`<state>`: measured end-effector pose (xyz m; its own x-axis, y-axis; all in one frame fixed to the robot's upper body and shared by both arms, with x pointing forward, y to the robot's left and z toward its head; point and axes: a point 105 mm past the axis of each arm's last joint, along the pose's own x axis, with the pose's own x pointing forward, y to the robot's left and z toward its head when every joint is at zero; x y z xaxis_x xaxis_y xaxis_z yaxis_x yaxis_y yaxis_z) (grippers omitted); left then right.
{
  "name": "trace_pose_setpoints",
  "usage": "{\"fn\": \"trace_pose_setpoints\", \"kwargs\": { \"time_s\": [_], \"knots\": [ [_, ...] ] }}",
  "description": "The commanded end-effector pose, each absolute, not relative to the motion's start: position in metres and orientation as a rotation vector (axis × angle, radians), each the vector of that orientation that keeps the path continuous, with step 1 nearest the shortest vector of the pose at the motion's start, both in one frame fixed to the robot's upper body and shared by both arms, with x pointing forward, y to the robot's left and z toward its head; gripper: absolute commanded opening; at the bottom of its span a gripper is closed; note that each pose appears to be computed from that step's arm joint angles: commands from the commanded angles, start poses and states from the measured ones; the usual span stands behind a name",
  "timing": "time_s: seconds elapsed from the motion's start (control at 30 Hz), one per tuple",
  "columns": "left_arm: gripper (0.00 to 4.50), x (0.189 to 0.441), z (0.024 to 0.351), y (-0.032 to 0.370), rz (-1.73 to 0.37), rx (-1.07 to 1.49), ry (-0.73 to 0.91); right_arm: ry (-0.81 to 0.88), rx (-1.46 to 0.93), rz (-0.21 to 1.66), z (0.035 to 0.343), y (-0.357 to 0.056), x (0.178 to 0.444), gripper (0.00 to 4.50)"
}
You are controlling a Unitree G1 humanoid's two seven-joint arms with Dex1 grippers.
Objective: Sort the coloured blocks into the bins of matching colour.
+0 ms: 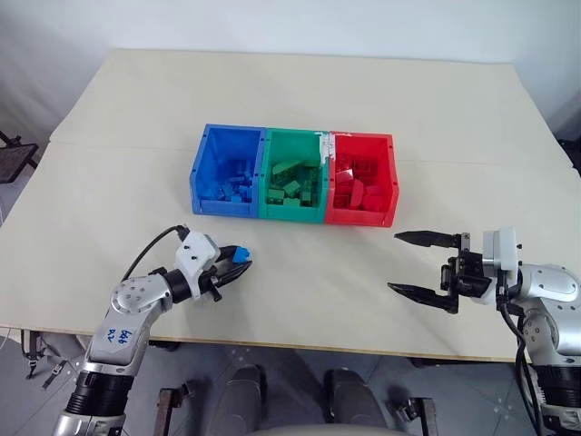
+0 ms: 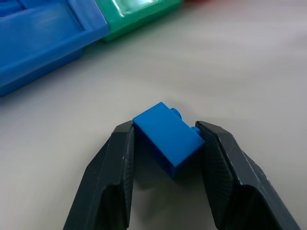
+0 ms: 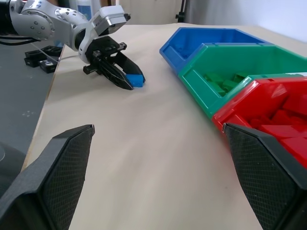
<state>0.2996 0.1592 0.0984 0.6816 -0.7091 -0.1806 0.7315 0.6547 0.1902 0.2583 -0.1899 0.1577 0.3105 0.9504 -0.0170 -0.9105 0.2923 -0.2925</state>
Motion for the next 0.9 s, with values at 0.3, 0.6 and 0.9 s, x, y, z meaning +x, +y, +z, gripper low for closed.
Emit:
{"fn": "trace_pose_setpoints", "kwargs": {
  "time_s": [0.3,0.6,0.9],
  "knots": [
    [1.58,0.354,0.198,0.169,-0.797,0.310,-0.223,-0.227,-0.271,1.245,0.166,-0.186,0.266,4.50],
    [1.93,0.417,0.215,0.172,-0.666,0.312,-0.216,-0.250,-0.280,1.194,0.169,-0.193,0.270,4.50],
    [4.15,0.384,0.218,0.185,-0.794,0.347,-0.243,-0.254,-0.262,1.188,0.166,-0.190,0.266,4.50]
  ]
}}
